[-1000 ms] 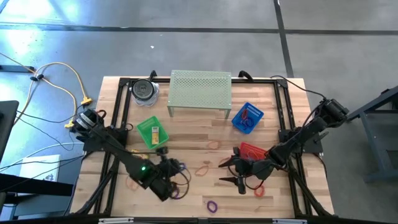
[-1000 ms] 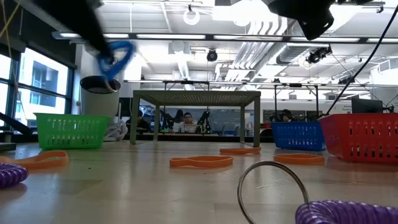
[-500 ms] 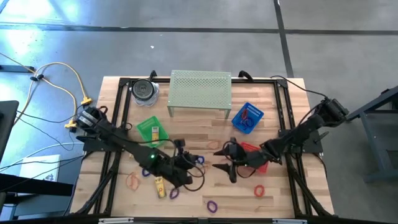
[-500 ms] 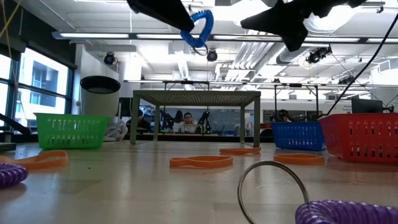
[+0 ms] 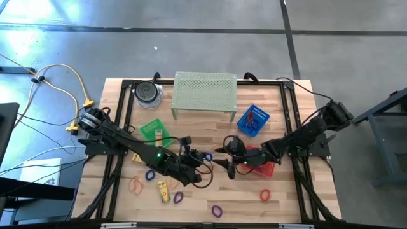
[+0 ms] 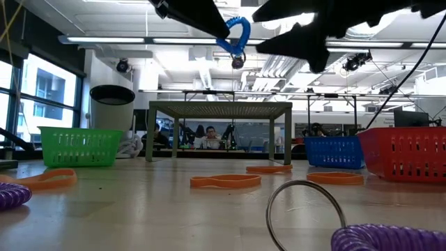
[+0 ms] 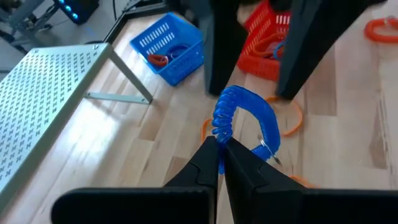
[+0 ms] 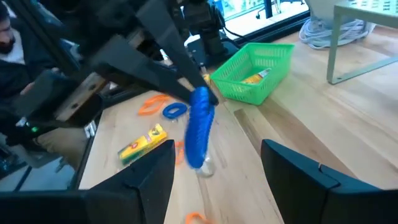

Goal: Pick & Place Office Desk Supplies
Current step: Put the blue spring keychain into the blue basket

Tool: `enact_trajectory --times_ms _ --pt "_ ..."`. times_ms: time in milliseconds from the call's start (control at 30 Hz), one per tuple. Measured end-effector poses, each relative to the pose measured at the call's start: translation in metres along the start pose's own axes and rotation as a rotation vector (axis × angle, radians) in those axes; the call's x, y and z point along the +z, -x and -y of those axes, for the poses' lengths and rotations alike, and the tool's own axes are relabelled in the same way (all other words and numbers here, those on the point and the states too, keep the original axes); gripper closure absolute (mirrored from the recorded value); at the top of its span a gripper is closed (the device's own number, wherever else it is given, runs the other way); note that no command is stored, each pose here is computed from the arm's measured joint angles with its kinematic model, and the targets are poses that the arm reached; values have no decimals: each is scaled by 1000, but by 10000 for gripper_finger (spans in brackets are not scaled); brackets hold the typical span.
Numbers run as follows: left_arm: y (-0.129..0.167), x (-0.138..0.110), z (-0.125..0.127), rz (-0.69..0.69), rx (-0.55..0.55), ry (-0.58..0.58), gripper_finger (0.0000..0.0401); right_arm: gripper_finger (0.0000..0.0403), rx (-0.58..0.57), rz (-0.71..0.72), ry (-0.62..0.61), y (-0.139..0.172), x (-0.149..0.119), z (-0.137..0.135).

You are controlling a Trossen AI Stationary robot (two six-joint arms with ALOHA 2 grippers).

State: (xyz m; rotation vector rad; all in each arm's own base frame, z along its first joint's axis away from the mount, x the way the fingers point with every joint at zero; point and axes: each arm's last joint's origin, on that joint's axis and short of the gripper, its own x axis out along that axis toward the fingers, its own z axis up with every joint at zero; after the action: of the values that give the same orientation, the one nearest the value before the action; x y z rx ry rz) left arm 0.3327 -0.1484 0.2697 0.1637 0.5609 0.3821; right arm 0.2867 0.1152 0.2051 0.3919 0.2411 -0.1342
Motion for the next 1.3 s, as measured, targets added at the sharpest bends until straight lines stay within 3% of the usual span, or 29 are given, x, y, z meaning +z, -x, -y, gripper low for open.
enact_trajectory --times_ms 133,267,433,567,800,1100,1300 --pt "0 1 0 9 -3 -10 397 176 8 18 21 -12 -7 3" --pt "0 1 0 9 -3 -11 397 176 93 60 40 -18 -10 -2" --pt "0 1 1 9 -10 -19 396 191 69 47 64 -22 -13 3" --pt "0 1 1 7 -21 -19 397 243 72 46 96 -22 -14 2" --pt "0 1 1 8 -21 -18 396 383 69 28 162 -22 -16 3" --pt "-5 -4 7 -27 -83 -14 387 395 98 2 174 -22 -17 2" --pt "-9 -7 16 -18 -106 -159 331 398 106 -25 179 -22 -20 2"
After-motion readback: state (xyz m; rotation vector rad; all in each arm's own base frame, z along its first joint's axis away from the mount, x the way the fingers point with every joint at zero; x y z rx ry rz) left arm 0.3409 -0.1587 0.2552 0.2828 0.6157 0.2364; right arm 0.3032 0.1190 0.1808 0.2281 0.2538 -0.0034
